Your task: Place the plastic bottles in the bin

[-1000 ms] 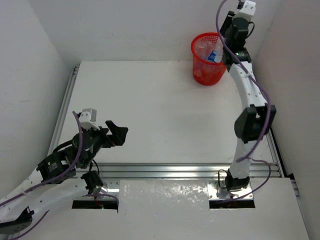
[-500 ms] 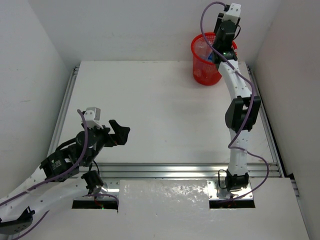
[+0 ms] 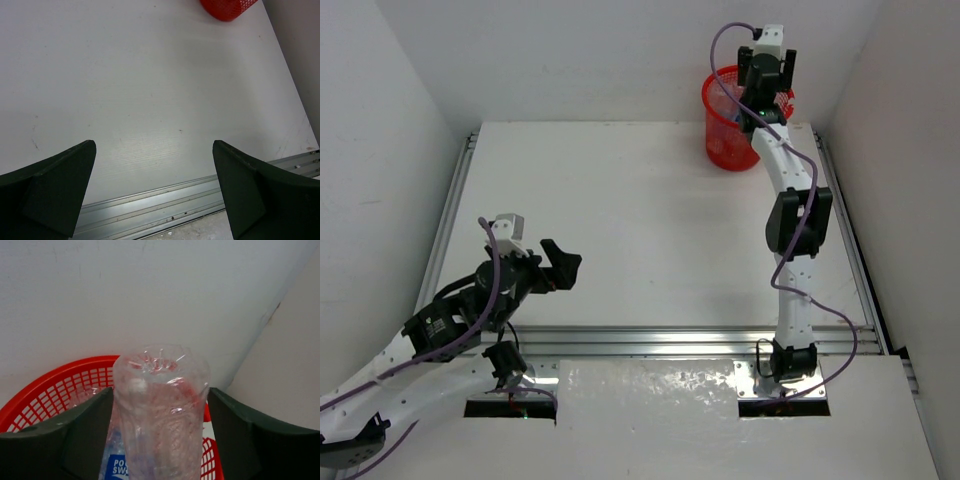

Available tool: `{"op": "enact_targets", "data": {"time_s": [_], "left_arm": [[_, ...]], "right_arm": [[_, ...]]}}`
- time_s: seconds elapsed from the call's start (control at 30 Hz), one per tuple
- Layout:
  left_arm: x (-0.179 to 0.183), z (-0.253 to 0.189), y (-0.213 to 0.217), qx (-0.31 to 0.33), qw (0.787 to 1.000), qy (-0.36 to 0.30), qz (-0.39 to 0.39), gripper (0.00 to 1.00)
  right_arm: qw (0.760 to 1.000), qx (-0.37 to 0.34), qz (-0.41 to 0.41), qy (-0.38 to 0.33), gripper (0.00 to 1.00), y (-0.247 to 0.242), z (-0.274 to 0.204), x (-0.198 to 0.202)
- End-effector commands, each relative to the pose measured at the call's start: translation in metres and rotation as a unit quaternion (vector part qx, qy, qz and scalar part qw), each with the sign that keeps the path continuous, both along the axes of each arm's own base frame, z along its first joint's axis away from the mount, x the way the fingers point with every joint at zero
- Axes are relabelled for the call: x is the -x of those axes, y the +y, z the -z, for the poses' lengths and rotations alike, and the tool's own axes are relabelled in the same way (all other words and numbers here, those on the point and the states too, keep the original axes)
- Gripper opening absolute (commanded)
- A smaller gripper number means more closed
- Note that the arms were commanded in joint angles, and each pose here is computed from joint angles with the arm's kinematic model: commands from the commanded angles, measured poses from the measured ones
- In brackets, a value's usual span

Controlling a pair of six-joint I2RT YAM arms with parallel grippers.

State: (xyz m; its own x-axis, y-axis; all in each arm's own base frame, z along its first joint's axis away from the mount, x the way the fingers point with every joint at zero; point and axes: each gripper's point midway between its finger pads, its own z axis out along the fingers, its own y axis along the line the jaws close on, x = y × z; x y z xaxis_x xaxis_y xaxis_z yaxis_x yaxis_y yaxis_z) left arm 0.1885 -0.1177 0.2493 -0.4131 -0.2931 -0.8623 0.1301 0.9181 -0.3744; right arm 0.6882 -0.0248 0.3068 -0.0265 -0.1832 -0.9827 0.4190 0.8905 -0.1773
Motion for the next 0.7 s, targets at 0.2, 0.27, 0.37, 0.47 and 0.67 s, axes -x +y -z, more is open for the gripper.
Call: {"op": "enact_targets", "data": {"time_s": [0.2,0.27,0.37,0.47,0.67], "left_arm": [[-0.006,-0.003,-0.005,0.001,1.000,-0.005,0.000,1.00],[-0.007,-0.003,-0.005,0.001,1.000,-0.005,0.000,1.00],[-0.007,-0.002,-0.007,-0.002,1.000,-0.003,0.002,1.00],[-0.008,-0.001,-0.008,-0.004,1.000,-0.001,0.003,1.00],[-0.007,-0.002,-0.006,-0.002,1.000,-0.002,0.000,1.00]], "right_arm": [[0.999,-0.019,-0.028,-0.035,0.99,0.007,-0.060,0.015],[0.998,-0.019,-0.035,-0.040,0.99,0.011,-0.071,0.020],[0.997,-0.019,-0.043,-0.061,0.99,0.013,-0.105,0.035],[0.996,-0.021,-0.040,-0.072,0.99,0.011,-0.123,0.045],[0.994,-0.026,-0.049,-0.090,0.99,0.018,-0.154,0.072]]}}
